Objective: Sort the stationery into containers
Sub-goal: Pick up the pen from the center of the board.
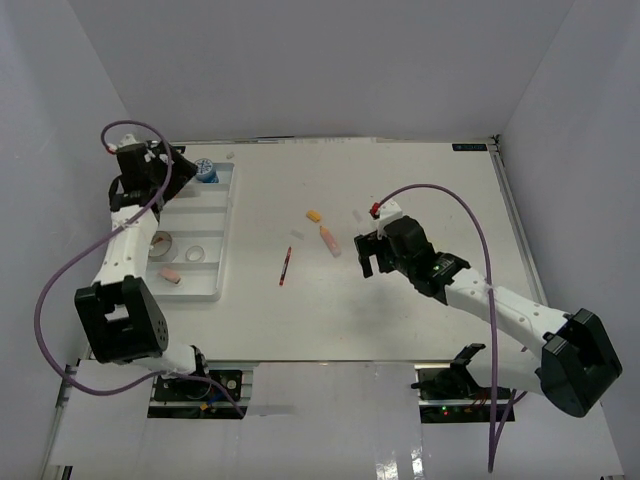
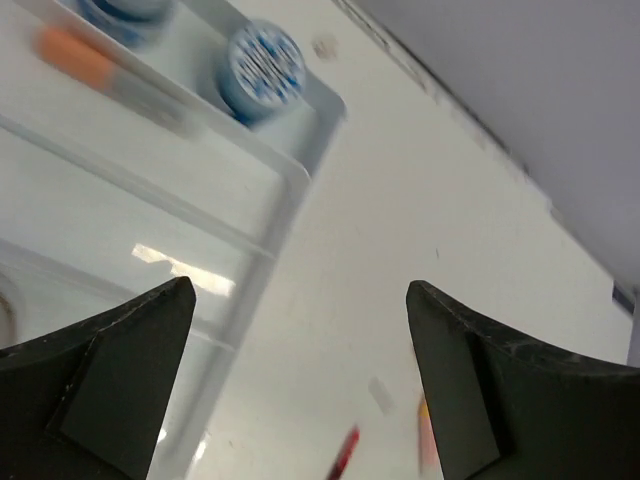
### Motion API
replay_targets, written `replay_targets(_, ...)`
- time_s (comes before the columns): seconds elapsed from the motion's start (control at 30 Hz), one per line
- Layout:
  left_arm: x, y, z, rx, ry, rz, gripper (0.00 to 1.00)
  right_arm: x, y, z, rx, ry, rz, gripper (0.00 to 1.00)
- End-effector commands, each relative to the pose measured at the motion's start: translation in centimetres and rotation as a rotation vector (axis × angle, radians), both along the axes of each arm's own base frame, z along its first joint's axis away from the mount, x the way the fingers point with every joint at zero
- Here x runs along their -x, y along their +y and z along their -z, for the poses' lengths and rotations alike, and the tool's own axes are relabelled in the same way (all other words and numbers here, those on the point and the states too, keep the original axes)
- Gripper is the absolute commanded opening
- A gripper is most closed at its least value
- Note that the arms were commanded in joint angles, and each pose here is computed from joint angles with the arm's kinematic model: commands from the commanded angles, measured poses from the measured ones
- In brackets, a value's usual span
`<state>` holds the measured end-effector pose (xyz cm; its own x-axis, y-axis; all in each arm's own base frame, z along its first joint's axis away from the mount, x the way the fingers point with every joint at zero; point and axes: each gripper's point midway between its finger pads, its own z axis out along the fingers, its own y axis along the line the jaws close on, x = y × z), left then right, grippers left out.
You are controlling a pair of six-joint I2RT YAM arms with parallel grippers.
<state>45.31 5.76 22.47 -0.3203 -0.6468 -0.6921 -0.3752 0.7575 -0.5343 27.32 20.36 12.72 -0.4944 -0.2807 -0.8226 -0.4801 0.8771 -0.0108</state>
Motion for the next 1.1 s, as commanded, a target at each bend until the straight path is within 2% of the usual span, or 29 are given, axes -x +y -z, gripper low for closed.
replay_targets(0.0,4.2,-6.3,2.8,-0.019,0.073,0.222,0.98,-1.4,2.1,-1.6,-0.017,-0.010,-0.056,0.96)
replay_targets(0.03,4.9,-7.6,2.9,-0.017,0.066,0.273,0.98,-1.9,2.8,-2.3,-0.026,-0.019,-0.068,0.97)
replay_targets(0.17,8.0,-11.5,3.3,-0.057,0.022,0.424,0.98,-3.4,4.6,0.0,0.022,0.048,-0.101,1.00)
replay_targets(0.2,9.3,-13.1,3.6,-0.062,0.004,0.480,0.98,-3.6,5.0,0.5,0.029,0.061,-0.112,0.96)
replay_targets(0.37,11.3,-15.4,4.9,-0.099,-0.016,0.593,0.98,-5.9,7.3,3.0,0.087,0.111,-0.151,0.83)
replay_targets(0.53,12.0,-15.8,5.6,-0.100,-0.019,0.611,0.98,-7.2,9.1,5.5,0.118,0.157,-0.187,0.77)
replay_targets(0.83,12.1,-16.1,5.9,-0.081,-0.006,0.620,0.98,-8.3,10.4,8.7,0.148,0.217,-0.199,0.72)
replay_targets(0.93,12.1,-16.1,5.8,-0.079,-0.009,0.620,0.98,-8.1,10.1,9.4,0.158,0.226,-0.196,0.62)
replay_targets(1.0,12.2,-16.3,5.9,-0.071,-0.007,0.628,0.98,-8.0,10.1,9.6,0.150,0.221,-0.199,0.60)
replay_targets(1.07,12.3,-16.6,5.9,-0.060,-0.007,0.640,0.98,-7.6,9.8,10.1,0.154,0.228,-0.198,0.52)
